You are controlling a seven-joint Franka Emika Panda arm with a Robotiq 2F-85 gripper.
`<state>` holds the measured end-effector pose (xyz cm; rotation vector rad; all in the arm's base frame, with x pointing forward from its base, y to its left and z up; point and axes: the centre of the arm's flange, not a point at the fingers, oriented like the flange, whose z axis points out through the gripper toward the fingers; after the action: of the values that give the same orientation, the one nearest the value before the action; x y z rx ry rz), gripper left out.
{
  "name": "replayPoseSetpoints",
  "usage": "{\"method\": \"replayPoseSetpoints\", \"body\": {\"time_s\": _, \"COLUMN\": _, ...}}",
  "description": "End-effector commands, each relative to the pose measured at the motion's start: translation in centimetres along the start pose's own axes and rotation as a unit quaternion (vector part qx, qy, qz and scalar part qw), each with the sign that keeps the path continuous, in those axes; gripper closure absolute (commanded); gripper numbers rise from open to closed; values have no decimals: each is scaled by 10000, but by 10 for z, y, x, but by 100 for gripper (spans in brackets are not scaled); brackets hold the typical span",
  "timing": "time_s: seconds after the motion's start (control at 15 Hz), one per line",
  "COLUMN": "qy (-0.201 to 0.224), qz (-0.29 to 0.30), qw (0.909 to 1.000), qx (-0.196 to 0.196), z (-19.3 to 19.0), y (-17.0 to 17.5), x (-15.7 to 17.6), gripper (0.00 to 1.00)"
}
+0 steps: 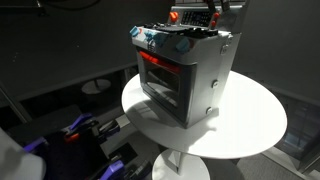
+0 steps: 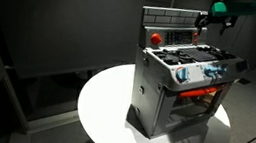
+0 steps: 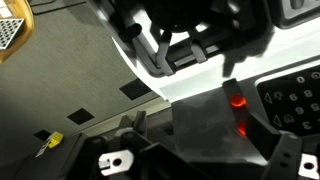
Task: Press the top orange button on the microwave control panel of the stove
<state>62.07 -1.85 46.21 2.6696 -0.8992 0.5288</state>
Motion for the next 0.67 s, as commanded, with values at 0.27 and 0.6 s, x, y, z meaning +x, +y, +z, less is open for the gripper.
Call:
{"method": "replayPoseSetpoints", "body": {"time_s": 0.27, "qy": 8, "qz": 157, "qw": 9999, "qx": -27, "z": 12, "y": -11, "x": 20, "gripper": 0}}
{"method": "replayPoseSetpoints", "body": {"time_s": 0.6, "qy": -36, "qz": 153, "qw": 9999, "qx": -51, "z": 9, "y": -8, "x": 17, "gripper": 0}}
